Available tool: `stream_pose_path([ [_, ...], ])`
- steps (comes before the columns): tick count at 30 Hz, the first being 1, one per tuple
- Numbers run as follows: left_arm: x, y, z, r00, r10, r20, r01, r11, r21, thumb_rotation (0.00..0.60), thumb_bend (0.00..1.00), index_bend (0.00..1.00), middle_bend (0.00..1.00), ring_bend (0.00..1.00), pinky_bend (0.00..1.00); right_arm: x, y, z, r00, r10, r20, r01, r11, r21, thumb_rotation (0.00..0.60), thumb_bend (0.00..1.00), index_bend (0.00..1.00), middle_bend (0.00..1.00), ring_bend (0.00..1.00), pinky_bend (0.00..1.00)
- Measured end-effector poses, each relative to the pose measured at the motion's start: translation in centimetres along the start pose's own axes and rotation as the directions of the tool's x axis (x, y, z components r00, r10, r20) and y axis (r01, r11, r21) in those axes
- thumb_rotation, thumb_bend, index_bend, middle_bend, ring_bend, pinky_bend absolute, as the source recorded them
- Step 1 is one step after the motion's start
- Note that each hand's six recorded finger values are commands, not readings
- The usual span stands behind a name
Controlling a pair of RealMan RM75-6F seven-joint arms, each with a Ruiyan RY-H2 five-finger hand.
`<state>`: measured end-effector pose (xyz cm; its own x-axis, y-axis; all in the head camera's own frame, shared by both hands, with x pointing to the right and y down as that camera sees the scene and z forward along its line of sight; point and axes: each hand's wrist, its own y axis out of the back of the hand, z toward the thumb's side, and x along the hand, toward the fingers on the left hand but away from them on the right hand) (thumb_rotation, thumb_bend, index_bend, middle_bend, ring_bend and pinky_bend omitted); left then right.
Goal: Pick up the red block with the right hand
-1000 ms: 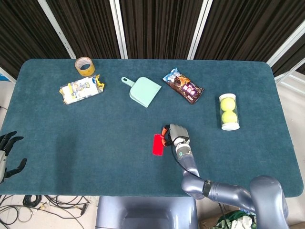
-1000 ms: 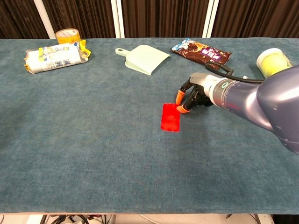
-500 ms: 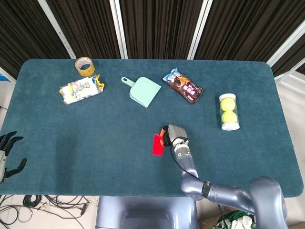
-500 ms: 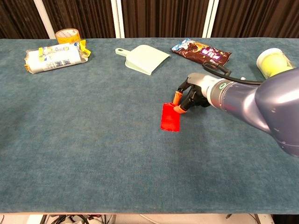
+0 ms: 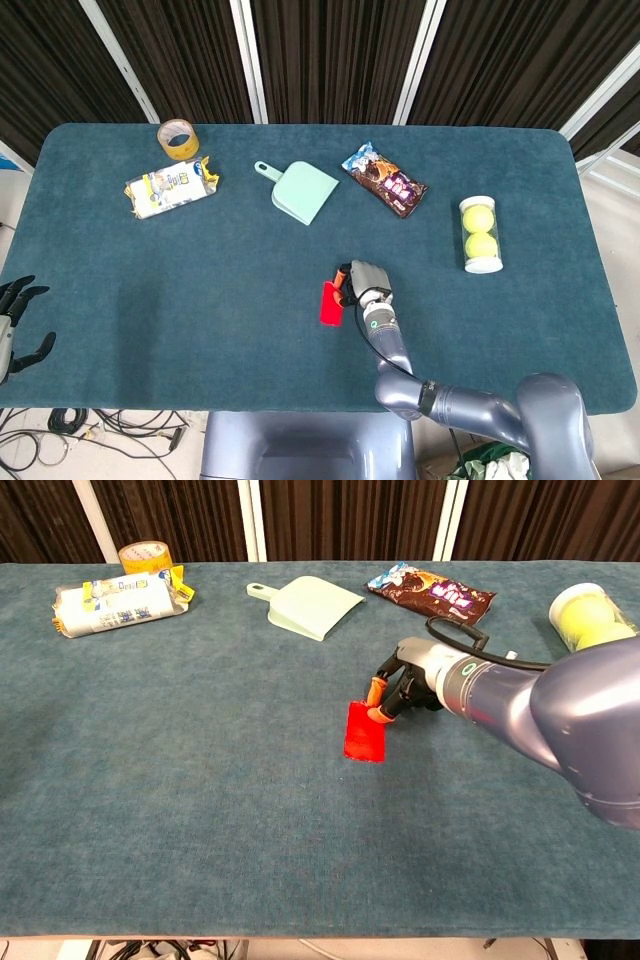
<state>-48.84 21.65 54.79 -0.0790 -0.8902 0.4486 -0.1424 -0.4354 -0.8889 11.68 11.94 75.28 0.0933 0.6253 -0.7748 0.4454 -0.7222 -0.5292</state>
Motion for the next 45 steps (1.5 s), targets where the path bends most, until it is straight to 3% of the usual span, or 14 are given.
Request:
stream_pose_path([
  [13,0.0,0.0,0.0,1.000,-0.002,-0.002,0.002,1.000,-0.001,0.600,0.33,0.23,0.11,0.10,0.06,0.3,0.0,0.3,1.000,0.002,-0.018,-0.002,1.000,-0.016,0.600,0.50,0.64,0.94,1.00,1.00],
  [22,0.0,0.0,0.0,1.000,-0.005,-0.005,0.005,1.000,-0.001,0.600,0.33,0.23,0.11,0.10,0.06,1.3,-0.2,1.0,0.998,0.023,-0.053,-0.024,0.999,-0.028,0.600,0.51,0.64,0.94,1.00,1.00],
  [32,0.0,0.0,0.0,1.000,-0.003,-0.005,0.003,1.000,-0.001,0.600,0.33,0.23,0.11,0.10,0.06,5.0,0.1,2.8,0.985,0.065,-0.157,-0.075,0.996,-0.055,0.600,0.51,0.64,0.94,1.00,1.00],
  [41,0.0,0.0,0.0,1.000,0.000,-0.007,0.000,1.000,-0.001,0.600,0.33,0.23,0.11,0.10,0.06,10.3,3.0,3.5,0.965,0.107,-0.241,-0.142,0.981,-0.134,0.600,0.49,0.64,0.94,1.00,1.00],
  [45,-0.1,0.0,0.0,1.000,0.002,-0.009,-0.002,1.000,-0.003,0.600,0.33,0.23,0.11,0.10,0.06,11.9,6.5,3.7,0.960,0.080,-0.270,-0.143,0.964,-0.223,0.600,0.49,0.64,0.94,1.00,1.00],
])
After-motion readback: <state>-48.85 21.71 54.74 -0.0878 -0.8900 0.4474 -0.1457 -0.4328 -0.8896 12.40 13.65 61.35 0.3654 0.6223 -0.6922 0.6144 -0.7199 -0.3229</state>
